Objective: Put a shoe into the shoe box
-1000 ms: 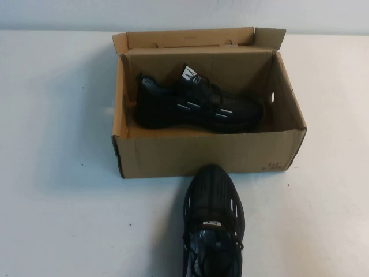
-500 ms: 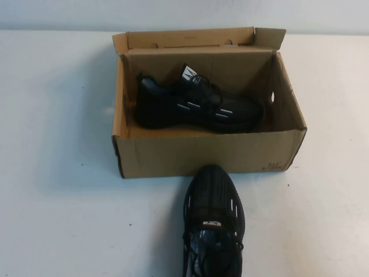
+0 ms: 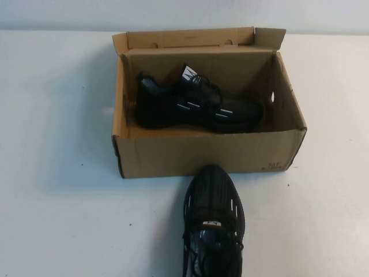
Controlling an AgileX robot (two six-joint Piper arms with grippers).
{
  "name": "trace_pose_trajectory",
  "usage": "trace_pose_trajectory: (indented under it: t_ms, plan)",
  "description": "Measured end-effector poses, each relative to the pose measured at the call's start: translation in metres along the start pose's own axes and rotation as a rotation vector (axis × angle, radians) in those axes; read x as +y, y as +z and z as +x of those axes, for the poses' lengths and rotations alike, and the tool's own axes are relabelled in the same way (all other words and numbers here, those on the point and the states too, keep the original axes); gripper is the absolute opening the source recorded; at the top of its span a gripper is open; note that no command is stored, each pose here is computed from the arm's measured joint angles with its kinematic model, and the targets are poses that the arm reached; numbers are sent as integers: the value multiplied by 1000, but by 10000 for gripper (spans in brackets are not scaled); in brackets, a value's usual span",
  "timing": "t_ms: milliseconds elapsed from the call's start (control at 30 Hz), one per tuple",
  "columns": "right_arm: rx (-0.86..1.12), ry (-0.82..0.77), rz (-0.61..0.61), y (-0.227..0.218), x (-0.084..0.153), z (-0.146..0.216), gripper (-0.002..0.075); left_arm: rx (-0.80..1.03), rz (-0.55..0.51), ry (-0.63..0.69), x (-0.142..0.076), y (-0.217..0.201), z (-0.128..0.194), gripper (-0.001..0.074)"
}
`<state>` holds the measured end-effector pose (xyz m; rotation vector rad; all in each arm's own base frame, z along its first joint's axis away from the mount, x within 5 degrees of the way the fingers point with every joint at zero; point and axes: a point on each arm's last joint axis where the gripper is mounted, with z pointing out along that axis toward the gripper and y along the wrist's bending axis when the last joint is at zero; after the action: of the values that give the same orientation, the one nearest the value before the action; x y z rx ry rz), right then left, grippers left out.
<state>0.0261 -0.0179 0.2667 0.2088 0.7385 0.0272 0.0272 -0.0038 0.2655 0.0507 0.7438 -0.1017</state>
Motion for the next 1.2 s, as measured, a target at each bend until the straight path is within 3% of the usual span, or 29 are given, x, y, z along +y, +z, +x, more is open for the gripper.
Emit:
trace_pose_trajectory:
  t_ms: [167,367,600,733,933,1200]
  plan:
    - [-105,92,-14,17,6,-36,-16,-162,-30,-126,4,9,-28,-4]
    - [-152,166,-67,41,19,-94,-16,-252,-21,-160,4,32,-85,-4]
    - [101,165,-141,86,41,-125,-16,-110,-11,-214,3,64,-120,-4]
    - [422,141,-173,112,53,-101,-16,107,-27,-225,3,83,-113,-4]
    - [856,99,-188,121,59,-42,-16,467,-56,-217,2,85,-78,-4]
    - [1268,319,-219,108,73,-4,-16,760,-76,-202,1,71,-56,-4]
